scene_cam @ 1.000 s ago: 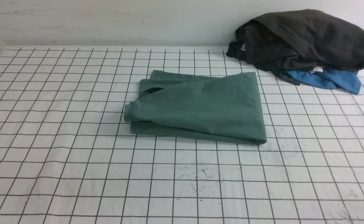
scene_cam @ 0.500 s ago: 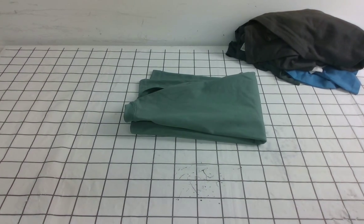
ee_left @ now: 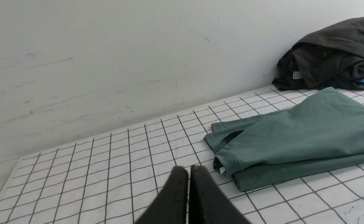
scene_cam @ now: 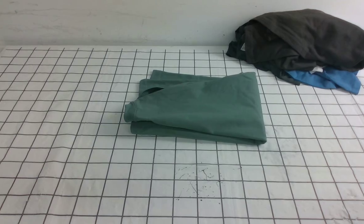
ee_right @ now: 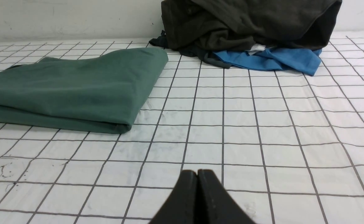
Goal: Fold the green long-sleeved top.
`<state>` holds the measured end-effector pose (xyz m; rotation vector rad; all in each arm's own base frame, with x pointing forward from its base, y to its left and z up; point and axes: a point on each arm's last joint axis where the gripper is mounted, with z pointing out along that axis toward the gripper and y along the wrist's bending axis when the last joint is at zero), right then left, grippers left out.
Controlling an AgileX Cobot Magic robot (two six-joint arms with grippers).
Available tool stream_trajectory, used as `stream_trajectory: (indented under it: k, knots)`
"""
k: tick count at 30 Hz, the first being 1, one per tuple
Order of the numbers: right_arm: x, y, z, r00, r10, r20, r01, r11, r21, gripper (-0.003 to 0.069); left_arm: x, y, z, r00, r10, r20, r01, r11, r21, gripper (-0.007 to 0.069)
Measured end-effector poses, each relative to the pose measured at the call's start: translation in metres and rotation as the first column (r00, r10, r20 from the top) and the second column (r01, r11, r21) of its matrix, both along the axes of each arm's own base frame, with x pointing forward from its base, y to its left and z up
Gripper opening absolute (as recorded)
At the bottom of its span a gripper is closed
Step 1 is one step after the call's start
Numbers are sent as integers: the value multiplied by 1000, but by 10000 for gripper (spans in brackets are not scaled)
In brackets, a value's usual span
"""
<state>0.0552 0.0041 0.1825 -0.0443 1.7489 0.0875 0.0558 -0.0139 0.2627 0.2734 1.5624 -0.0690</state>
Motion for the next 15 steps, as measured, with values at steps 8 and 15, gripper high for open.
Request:
stream_trajectory:
  k: [8, 15]
  knots:
    - [0, 0, 0, 1000, -2, -3, 2, 1000, 1, -15, -2, 10, -50, 996, 90, -8, -91, 996, -21, -7]
    - [0, 0, 0, 1000, -2, -5, 2, 1000, -1, -15, -1, 10, -85, 957, 174, -233, -199, 976, -91, -7]
